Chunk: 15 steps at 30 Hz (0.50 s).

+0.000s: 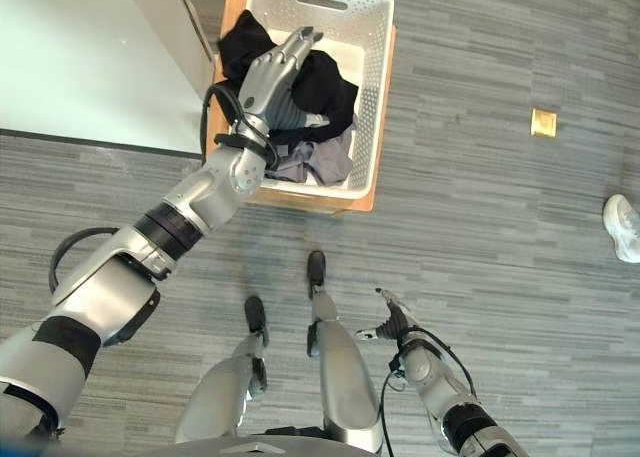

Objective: Pick up bed clothes into laundry basket.

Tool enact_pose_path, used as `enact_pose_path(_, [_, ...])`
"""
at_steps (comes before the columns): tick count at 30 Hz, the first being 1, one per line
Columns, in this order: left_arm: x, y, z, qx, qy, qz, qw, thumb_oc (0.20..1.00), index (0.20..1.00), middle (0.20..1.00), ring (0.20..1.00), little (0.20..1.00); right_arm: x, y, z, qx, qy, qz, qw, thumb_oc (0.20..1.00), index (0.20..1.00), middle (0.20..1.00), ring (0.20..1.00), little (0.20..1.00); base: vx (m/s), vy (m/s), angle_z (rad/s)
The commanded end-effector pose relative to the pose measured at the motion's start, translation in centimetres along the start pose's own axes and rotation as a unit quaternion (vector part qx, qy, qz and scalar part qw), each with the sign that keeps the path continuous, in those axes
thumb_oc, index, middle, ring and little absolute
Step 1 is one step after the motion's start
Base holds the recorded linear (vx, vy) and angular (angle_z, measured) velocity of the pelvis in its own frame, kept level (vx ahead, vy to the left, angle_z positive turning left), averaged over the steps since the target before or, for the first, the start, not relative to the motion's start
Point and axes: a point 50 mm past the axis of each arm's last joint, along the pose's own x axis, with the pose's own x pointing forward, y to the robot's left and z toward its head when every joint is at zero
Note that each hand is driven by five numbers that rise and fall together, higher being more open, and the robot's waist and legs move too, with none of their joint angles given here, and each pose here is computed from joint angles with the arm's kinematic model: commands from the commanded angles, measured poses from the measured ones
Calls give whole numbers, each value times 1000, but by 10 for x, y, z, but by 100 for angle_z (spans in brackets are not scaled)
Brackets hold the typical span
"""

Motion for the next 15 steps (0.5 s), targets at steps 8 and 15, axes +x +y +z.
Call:
enact_pose_path(8, [-1, 14, 19, -202, 8, 78, 976, 1000, 1000, 1000, 1000, 1000, -24, -15, -28, -15, 26, -28, 999, 1000, 1000, 1000, 1000, 1000, 73, -22, 1])
enact_pose_path(15, [-79, 53, -47, -374, 76, 138, 914, 1000, 1000, 1000, 1000, 1000, -29, -52, 0, 10, -36, -114, 993, 1000, 1000, 1000, 1000, 1000, 148, -36, -8])
